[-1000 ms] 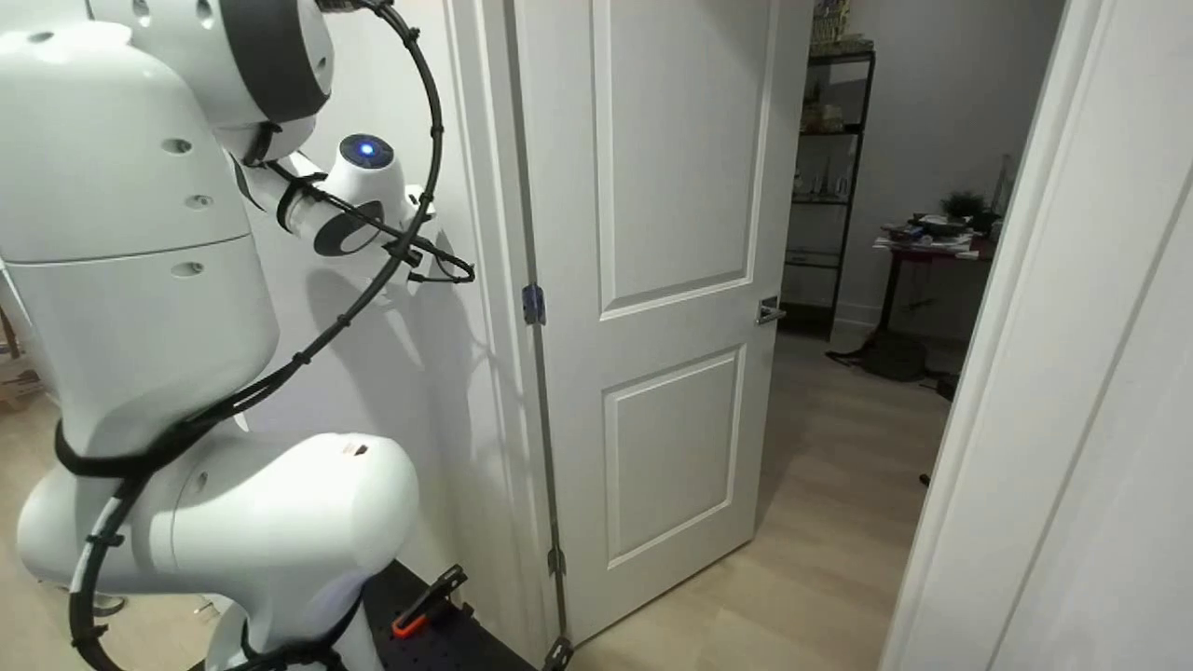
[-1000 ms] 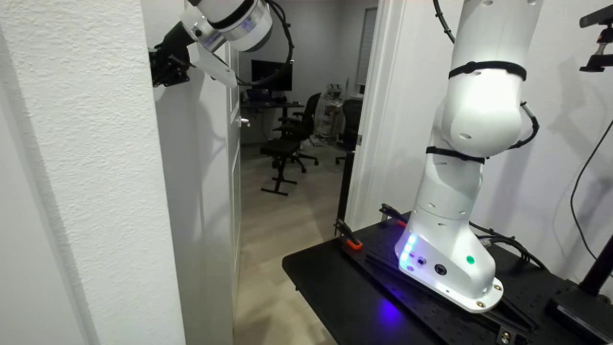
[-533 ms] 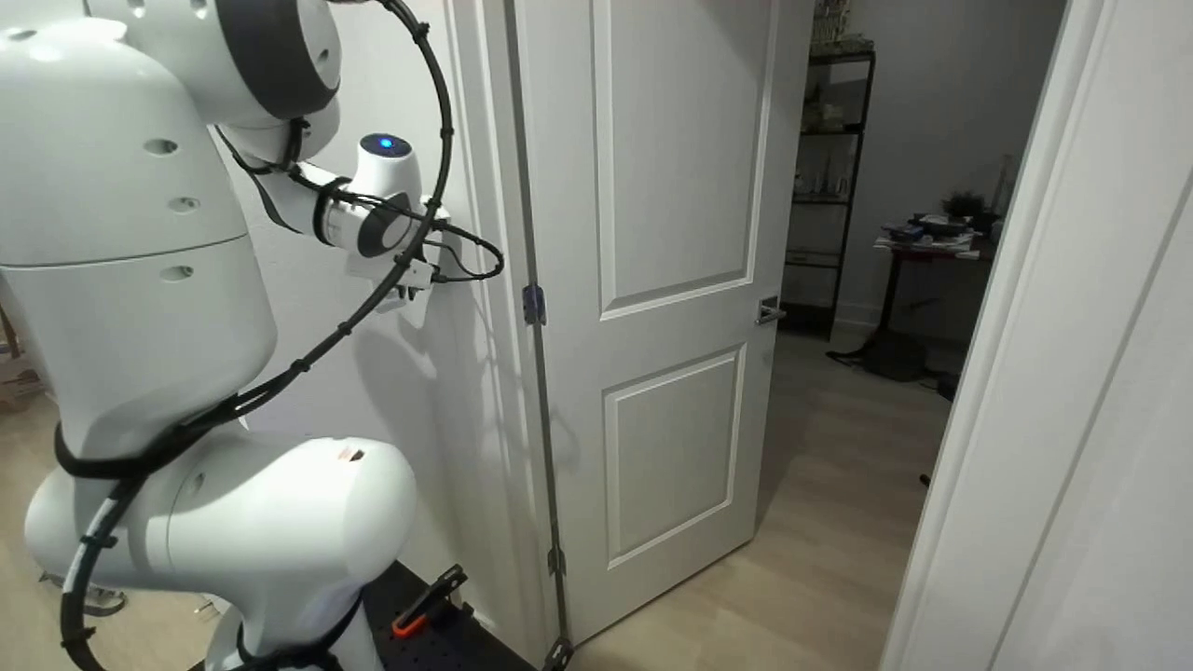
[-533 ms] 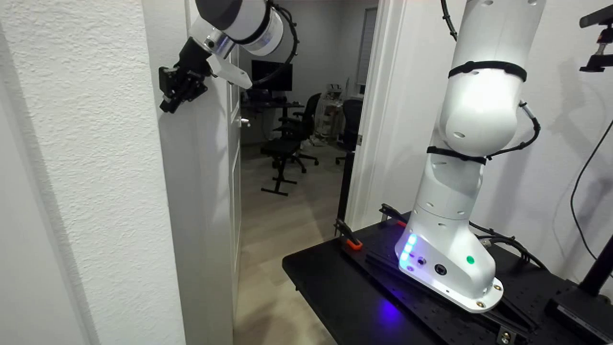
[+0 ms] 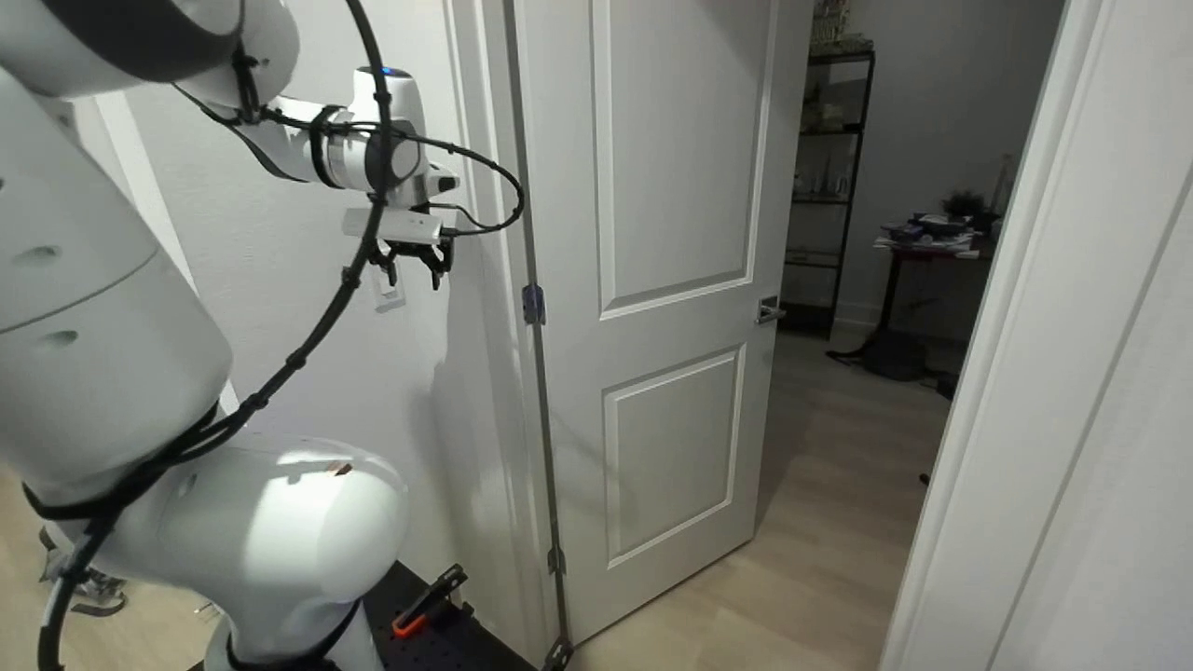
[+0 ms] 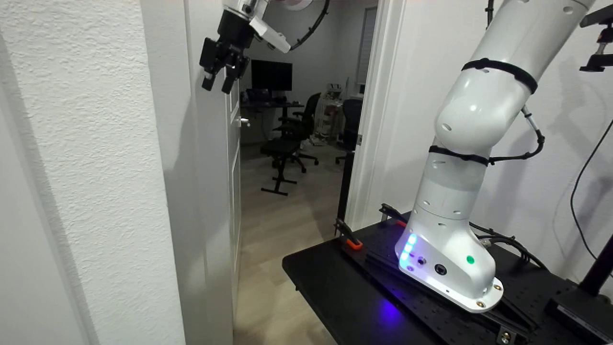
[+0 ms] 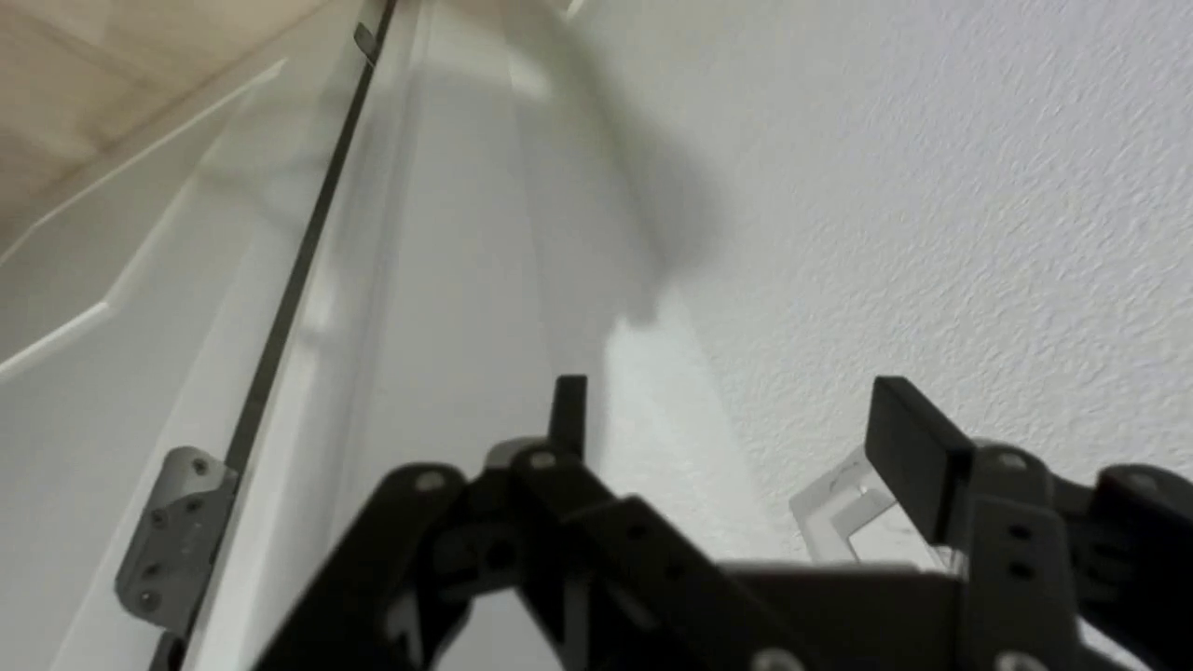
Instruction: Turn the light switch on and off four times
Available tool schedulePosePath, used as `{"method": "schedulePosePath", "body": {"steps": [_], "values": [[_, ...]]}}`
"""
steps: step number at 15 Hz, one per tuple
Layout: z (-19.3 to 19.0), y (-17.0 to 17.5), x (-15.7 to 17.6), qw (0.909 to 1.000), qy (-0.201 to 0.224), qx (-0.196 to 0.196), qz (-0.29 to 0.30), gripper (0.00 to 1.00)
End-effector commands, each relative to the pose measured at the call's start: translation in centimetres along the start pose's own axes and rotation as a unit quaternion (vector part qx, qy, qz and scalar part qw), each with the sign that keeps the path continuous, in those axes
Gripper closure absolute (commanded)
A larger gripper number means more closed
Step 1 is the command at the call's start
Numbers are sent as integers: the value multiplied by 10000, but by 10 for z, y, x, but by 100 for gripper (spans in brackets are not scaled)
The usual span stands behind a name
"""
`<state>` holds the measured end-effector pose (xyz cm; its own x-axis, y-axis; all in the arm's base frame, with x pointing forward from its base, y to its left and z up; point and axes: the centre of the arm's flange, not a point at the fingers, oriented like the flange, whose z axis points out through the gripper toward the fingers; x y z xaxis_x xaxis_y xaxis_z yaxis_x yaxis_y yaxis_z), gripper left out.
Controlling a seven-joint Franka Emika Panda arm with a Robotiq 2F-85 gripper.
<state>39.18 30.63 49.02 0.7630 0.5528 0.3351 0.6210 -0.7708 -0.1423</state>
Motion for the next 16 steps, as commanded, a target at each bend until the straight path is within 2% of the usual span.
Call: {"method": "schedulePosePath", "body": {"steps": [1,5,9,12,16], "values": [[-56,-7,-41,9993,-346,-123,-81,0],[-89,-5,-71,9980,-595,-91,-170,0],[-102,13,-91,9973,-713,-133,-126,0],[-104,22,-97,9980,-621,-132,-68,0],[-98,17,-96,9989,-435,-11,-173,0]]}}
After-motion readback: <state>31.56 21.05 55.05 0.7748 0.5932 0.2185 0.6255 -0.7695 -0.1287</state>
